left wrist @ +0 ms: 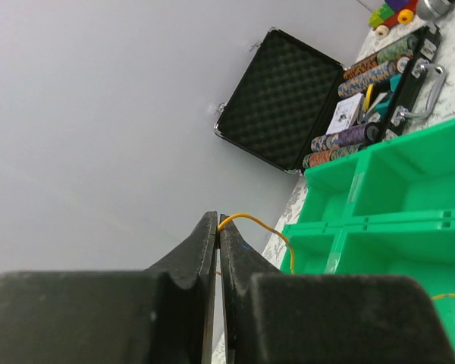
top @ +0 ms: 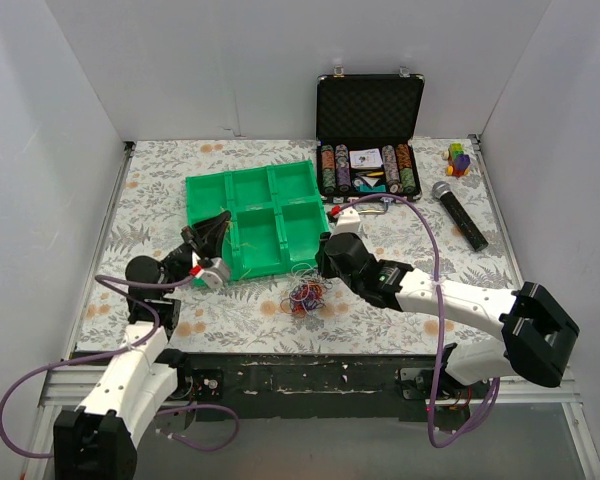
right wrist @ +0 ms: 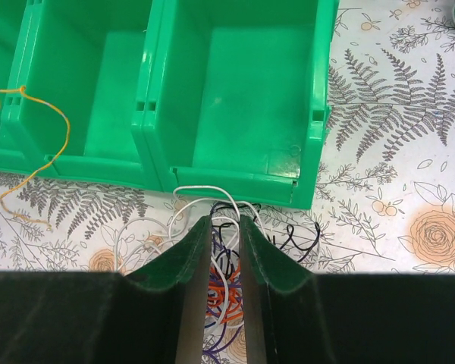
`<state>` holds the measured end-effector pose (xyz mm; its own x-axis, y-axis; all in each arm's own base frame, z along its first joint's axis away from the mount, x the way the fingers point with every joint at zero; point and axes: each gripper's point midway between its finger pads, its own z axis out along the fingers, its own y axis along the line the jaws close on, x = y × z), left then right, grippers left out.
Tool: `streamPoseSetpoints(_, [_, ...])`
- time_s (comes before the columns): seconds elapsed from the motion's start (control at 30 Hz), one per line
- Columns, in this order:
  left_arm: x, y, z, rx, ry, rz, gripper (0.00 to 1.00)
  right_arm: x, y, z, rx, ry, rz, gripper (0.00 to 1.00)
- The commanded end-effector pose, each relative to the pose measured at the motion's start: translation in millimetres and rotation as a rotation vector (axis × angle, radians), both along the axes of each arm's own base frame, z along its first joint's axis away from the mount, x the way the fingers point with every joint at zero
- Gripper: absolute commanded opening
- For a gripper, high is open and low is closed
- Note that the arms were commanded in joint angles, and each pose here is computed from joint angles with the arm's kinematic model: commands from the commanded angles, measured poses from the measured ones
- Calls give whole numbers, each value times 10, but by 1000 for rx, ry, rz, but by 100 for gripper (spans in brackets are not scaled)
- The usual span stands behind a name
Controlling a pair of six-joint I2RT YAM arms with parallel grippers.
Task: Untangle the cables
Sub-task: Place the cable in the bin.
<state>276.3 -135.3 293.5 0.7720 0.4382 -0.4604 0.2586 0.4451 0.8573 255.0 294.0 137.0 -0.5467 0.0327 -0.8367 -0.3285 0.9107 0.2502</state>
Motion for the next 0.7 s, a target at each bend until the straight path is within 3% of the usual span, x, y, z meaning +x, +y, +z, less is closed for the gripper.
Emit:
streamPoseSetpoints(0.0, [139,89,324,-209,112,36,0,28,36,136,56,-23,-11,28])
streamPoseSetpoints(0.13, [254,223,256,-274,191,105,0,41,7,132,49,-25,-18,28])
streamPoseSetpoints(0.4, [157,369,-124,-271,280,160,0,48,-11,93,39,-18,-15,27])
streamPoseSetpoints(0.67, [349,618,-728,-238,439,322,0,47,-20,79,36,-13,-14,27])
